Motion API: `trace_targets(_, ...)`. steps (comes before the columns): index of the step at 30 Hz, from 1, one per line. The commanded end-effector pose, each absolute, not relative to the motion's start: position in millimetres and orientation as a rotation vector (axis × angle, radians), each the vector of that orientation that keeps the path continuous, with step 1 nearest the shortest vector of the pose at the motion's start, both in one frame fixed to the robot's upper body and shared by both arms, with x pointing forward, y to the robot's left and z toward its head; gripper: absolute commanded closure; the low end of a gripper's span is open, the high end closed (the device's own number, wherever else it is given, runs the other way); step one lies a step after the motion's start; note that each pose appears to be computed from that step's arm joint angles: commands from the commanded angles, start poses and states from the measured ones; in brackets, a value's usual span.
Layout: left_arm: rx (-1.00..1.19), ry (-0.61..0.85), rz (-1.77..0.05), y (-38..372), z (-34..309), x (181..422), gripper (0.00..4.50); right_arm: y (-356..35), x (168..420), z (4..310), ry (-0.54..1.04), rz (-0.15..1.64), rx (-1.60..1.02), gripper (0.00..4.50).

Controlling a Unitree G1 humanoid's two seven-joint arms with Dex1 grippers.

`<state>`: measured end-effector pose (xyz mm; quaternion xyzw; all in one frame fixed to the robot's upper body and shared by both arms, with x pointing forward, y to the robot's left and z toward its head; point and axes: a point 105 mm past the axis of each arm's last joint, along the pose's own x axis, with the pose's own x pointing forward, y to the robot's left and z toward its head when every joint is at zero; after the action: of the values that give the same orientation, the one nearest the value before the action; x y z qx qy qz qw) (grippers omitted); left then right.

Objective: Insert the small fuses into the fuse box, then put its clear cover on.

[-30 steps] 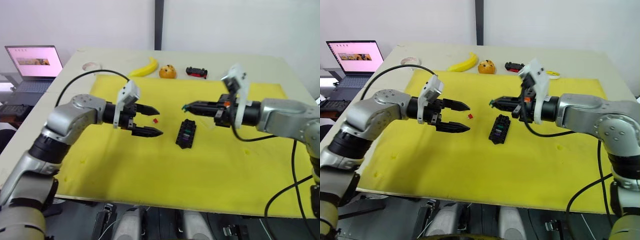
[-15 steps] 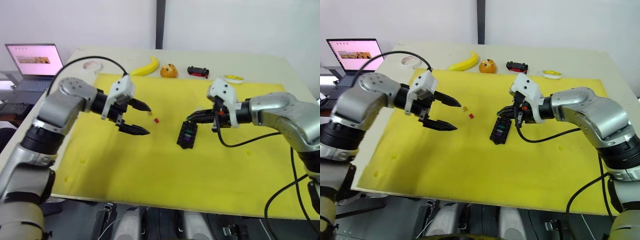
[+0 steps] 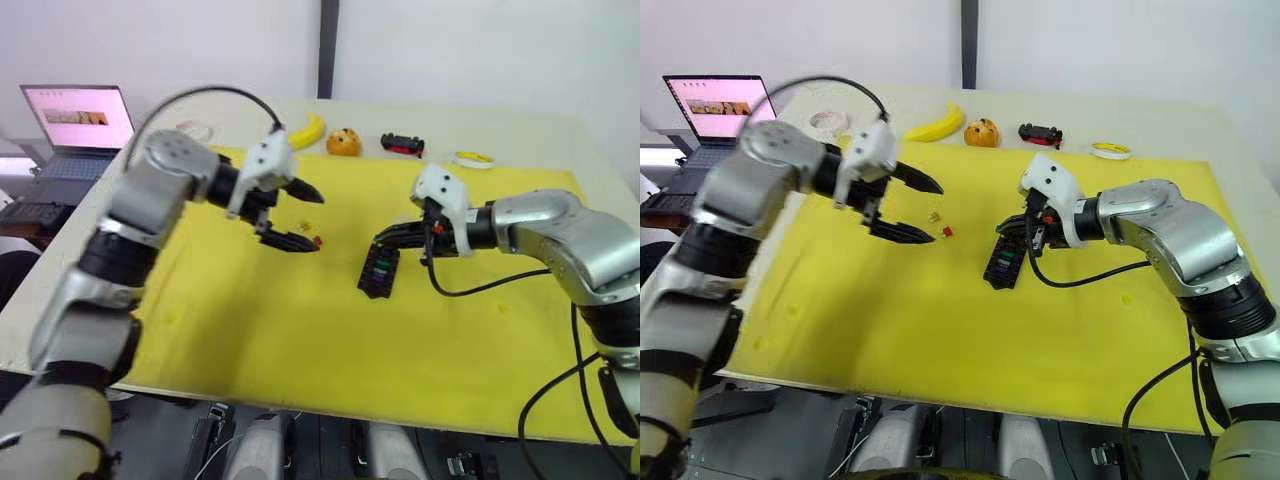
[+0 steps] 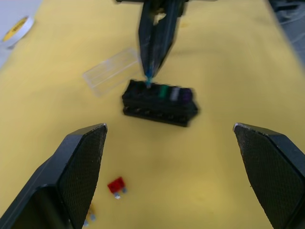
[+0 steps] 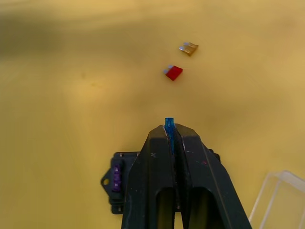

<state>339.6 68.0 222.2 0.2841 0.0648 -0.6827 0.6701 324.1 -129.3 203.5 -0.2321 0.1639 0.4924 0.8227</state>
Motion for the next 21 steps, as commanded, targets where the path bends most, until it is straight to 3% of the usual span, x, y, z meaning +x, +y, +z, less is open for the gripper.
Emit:
trace_targets(1, 0.708, 0.081, -1.531, 63.9, 225.3, 344.6, 0.02, -134.1, 328.4, 211.3, 0.296, 1.031, -0.55, 4.5)
trace_targets(21, 0.742, 0.01, -1.572, 30.6, 184.8, 346.4, 0.02, -136.8, 335.2, 189.1, 0.324, 1.101, -0.717, 4.5)
